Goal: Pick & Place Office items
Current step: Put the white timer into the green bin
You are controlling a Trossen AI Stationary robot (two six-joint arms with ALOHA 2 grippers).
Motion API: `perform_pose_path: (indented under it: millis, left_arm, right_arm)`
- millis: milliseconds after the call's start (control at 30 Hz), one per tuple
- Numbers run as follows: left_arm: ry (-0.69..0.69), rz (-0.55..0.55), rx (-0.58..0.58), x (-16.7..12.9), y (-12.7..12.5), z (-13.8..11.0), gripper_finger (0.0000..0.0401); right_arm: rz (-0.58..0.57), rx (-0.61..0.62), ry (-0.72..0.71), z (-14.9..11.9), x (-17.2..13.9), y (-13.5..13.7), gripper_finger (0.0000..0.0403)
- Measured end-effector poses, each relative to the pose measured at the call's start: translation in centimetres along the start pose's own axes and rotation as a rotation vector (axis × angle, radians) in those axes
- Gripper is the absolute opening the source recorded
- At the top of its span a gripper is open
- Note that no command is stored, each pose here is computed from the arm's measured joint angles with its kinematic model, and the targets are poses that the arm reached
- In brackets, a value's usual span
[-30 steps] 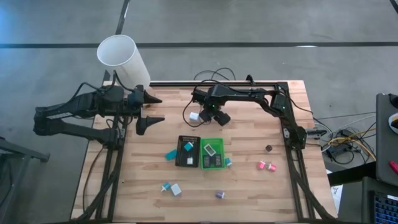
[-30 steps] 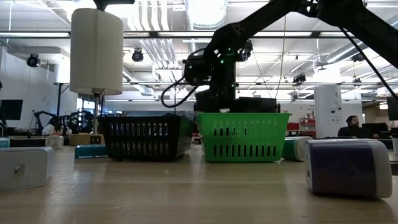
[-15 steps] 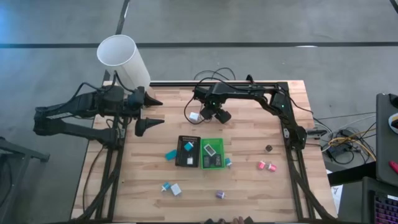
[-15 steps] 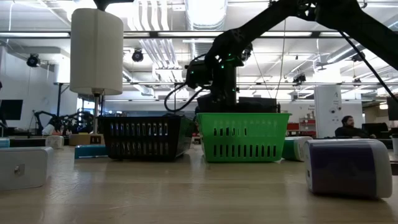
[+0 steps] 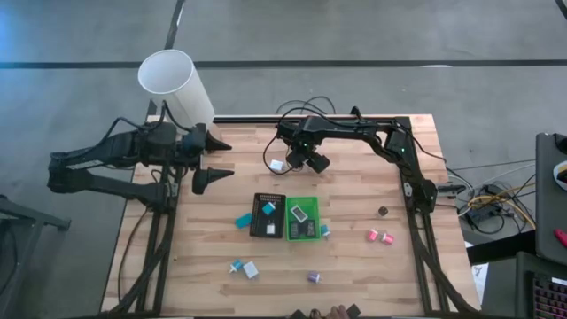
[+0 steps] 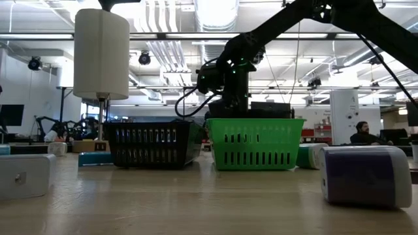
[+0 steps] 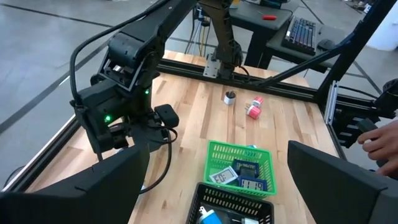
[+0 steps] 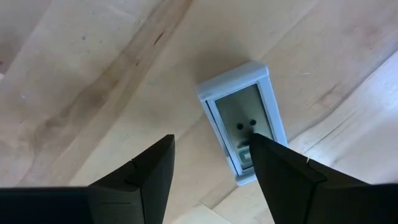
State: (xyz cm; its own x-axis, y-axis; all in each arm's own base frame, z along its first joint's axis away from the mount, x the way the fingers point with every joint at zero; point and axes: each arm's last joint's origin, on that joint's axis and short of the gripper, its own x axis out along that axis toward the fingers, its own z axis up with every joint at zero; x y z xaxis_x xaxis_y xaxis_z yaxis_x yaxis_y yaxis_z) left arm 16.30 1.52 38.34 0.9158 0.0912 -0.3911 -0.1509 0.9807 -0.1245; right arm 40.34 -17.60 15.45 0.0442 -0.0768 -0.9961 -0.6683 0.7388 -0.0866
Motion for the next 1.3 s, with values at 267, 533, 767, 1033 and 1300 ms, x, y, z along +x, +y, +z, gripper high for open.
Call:
perform_pose_path:
  millis: [267, 533, 767, 1033, 1300]
  left_arm:
    - [0.000, 0.000, -0.004, 0.0, 0.0, 0.0, 0.0383]
    - [-0.001, 0.000, -0.004, 0.0, 0.0, 0.0, 0.0383]
    - [0.000, 0.000, -0.004, 0.0, 0.0, 0.0, 0.0383]
    - [0.001, -0.010, -0.019, 0.0, 0.0, 0.0, 0.0383]
    - [0.002, -0.015, -0.019, 0.0, 0.0, 0.0, 0.0383]
  right_arm:
    - [-0.002, 0.023, 0.076, -0.3, -0.1, 0.2, 0.0206]
    - [-0.011, 0.025, 0.086, -0.3, -0.2, 0.2, 0.0206]
    - [-0.017, 0.046, 0.111, -0.4, -0.6, 0.3, 0.0206]
    - [-0.058, 0.059, 0.092, -1.0, -2.3, 0.2, 0.0206]
    - [-0.064, 0.021, -0.002, -1.4, -2.3, -0.5, 0.0211]
